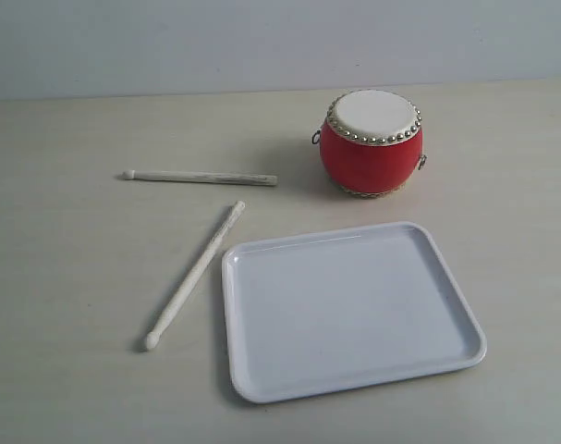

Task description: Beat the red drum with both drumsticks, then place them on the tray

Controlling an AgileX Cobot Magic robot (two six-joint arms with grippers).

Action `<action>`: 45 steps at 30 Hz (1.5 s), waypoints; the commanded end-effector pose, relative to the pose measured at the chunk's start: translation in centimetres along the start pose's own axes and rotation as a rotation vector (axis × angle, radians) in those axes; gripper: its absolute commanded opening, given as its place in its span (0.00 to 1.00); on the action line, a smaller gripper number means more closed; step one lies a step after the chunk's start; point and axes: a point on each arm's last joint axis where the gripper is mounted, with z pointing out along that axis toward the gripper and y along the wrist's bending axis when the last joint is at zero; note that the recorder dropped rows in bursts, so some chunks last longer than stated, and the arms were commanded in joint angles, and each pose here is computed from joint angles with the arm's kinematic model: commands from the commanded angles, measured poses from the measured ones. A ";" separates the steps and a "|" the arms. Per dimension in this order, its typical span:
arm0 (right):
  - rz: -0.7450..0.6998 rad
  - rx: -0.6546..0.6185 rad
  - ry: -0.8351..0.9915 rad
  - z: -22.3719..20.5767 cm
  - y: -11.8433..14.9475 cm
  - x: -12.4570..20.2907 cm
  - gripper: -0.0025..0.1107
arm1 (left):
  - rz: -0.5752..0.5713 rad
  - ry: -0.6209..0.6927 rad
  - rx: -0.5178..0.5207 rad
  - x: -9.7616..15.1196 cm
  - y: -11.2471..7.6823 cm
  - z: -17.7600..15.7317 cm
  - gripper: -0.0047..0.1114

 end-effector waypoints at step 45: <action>0.000 0.002 -0.009 0.0 0.0 0.1 0.02 | -0.203 -0.583 0.311 -5.1 -2.1 -1.9 0.04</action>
